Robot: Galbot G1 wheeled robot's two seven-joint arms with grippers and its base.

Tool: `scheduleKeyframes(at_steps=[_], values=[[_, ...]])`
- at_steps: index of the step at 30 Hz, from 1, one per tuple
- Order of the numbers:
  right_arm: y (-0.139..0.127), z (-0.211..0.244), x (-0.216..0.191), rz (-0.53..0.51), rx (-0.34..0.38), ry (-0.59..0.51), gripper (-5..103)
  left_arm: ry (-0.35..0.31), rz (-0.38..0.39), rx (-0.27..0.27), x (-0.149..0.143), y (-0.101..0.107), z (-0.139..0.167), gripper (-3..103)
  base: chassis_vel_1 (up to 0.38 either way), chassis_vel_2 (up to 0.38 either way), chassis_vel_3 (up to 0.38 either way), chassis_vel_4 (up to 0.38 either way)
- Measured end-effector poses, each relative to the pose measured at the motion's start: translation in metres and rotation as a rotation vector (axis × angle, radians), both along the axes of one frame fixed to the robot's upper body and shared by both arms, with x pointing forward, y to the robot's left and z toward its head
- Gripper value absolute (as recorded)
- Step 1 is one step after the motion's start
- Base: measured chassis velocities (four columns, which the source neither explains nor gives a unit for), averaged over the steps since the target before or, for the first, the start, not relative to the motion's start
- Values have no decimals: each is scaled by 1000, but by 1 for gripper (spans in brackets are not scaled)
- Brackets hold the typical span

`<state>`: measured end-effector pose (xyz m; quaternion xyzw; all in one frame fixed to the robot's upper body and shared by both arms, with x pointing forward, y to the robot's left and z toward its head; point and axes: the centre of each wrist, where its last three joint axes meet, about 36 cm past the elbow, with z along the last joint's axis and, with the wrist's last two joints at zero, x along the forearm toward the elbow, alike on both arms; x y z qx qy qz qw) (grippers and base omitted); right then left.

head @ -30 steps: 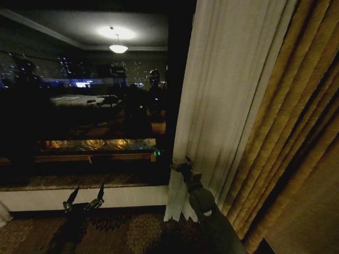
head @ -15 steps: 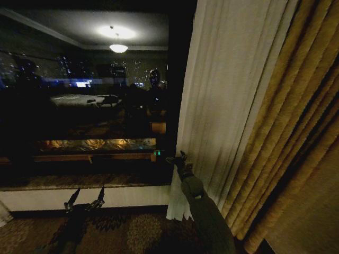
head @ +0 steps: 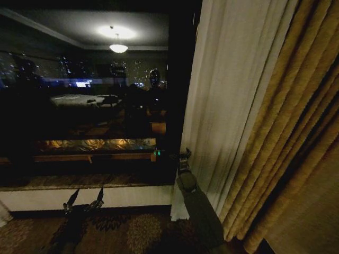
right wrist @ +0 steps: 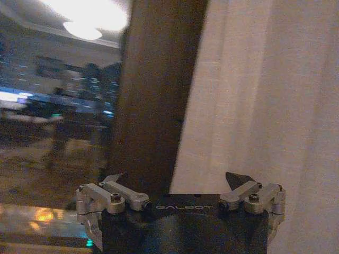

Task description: Open the curtains by pulling them apart, changing their state from closed to fully open.

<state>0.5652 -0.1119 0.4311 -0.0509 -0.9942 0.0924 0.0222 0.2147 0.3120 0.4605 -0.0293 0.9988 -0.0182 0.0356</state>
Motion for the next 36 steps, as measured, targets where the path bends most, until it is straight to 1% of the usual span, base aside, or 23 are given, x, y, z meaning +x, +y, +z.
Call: scheduleKeyframes(at_steps=[1,2,3,4,5,6,10,15,18,23,27,28,30,31,32,34,36], values=[[2,2,1,-29,20,6,100,-1,0,0,0,0,0,100,0,0,0,0],[2,2,1,-29,20,6,100,-1,0,0,0,0,0,100,0,0,0,0],[5,5,0,-50,63,25,100,-1,1,0,0,0,0,100,0,0,0,0],[10,12,-4,-66,141,64,100,-2,1,-1,0,0,0,100,0,0,0,0],[14,16,-9,-71,192,96,100,-3,1,-1,-1,0,0,100,0,0,0,0],[16,16,-12,-73,216,120,100,-3,1,-1,-1,0,0,100,0,0,0,0],[17,10,-18,-88,222,142,100,-5,0,-2,0,0,0,100,0,0,0,0],[15,7,-14,-102,224,133,100,-7,-3,-3,0,-1,0,100,0,0,0,0],[14,9,2,-116,229,97,100,-9,-5,-4,1,-1,1,100,0,0,0,0],[12,11,24,-127,238,68,100,-11,-8,1,1,-1,2,100,0,0,0,0],[9,13,35,-138,235,55,100,-14,-10,3,1,0,4,100,0,0,0,0],[6,13,42,-151,221,45,103,-16,-11,3,1,0,4,100,0,0,0,0],[5,12,44,-155,216,43,103,-16,-11,3,1,0,4,100,0,0,0,0],[3,11,48,-165,202,37,94,-18,-12,2,1,-1,5,100,0,0,0,0],[2,10,50,-171,194,34,94,-19,-13,2,1,-1,5,100,0,0,0,0],[0,7,53,-179,181,27,83,-20,-14,3,2,-1,6,100,0,0,0,0],[0,6,53,-181,175,24,83,-20,-14,4,2,-1,6,100,0,0,0,0]])
